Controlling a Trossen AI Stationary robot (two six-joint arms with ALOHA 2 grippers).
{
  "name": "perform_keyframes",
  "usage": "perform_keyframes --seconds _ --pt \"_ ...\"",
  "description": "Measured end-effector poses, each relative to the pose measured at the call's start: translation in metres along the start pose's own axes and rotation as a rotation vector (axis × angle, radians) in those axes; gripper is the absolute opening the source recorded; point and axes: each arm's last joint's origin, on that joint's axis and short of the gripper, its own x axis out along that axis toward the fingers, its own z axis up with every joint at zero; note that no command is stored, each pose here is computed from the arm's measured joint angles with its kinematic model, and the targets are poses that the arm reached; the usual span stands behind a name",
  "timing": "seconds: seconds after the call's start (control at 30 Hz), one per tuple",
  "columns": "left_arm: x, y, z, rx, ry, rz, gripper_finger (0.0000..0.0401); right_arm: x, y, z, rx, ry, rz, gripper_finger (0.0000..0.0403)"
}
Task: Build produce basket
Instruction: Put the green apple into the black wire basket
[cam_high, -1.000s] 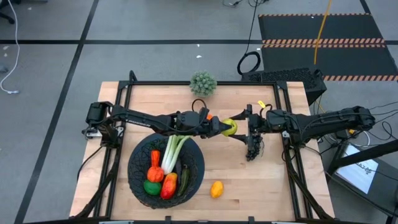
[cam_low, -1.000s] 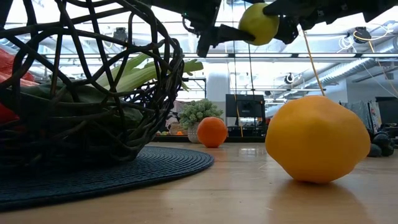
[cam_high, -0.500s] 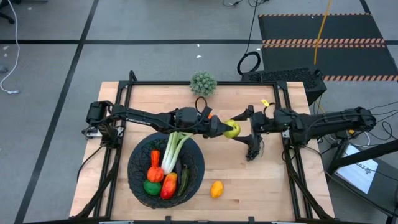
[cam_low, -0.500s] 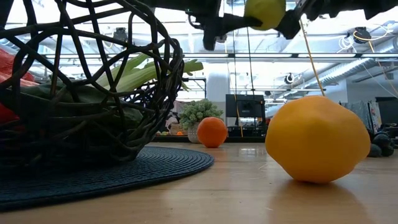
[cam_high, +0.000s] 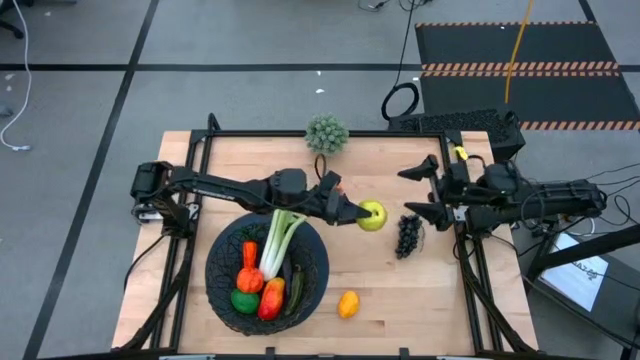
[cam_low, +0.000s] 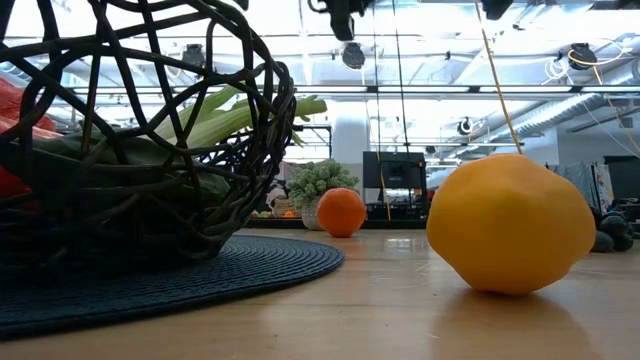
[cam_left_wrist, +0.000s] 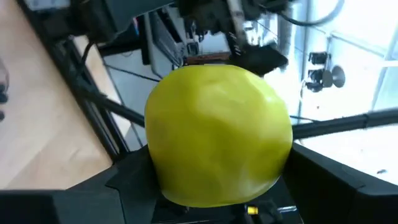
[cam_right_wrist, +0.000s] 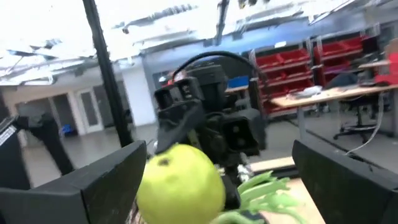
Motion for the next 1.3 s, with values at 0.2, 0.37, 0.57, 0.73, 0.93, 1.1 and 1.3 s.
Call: perform_keyframes --seconds 0.2,0.37,0.57,0.73,0.93,1.1,1.3 --pt "-0.015 -0.032 0.003 0.15 0.018 0.07 0.0289 -0.008 0.0 0.006 -0.005 -0.038 -0.026 0.0396" --pt "-0.037 -0.05 0.001 0.238 0.069 0.204 0.0288 -0.008 0.0 0.005 -0.005 -0.028 -0.028 0.0396" --pt "-0.069 -0.068 -0.013 0.244 0.148 0.327 0.0288 -0.008 -0.001 0.003 0.0 -0.009 -0.034 0.0396" --pt "-0.087 -0.064 -0.035 0.211 0.265 0.491 0.0298 -0.008 -0.003 0.001 0.009 -0.001 -0.106 0.0396" --pt "-0.104 -0.05 -0.067 0.2 0.41 0.746 0.0299 -0.007 -0.006 0.001 0.06 -0.026 -0.197 0.0396" --pt "-0.106 -0.043 -0.085 0.227 0.382 0.869 0.0295 -0.003 -0.008 -0.001 0.094 -0.04 -0.271 0.0396" --pt "-0.102 -0.018 -0.104 0.201 0.372 0.914 0.0295 0.008 -0.01 -0.001 0.167 -0.109 -0.324 0.0396"
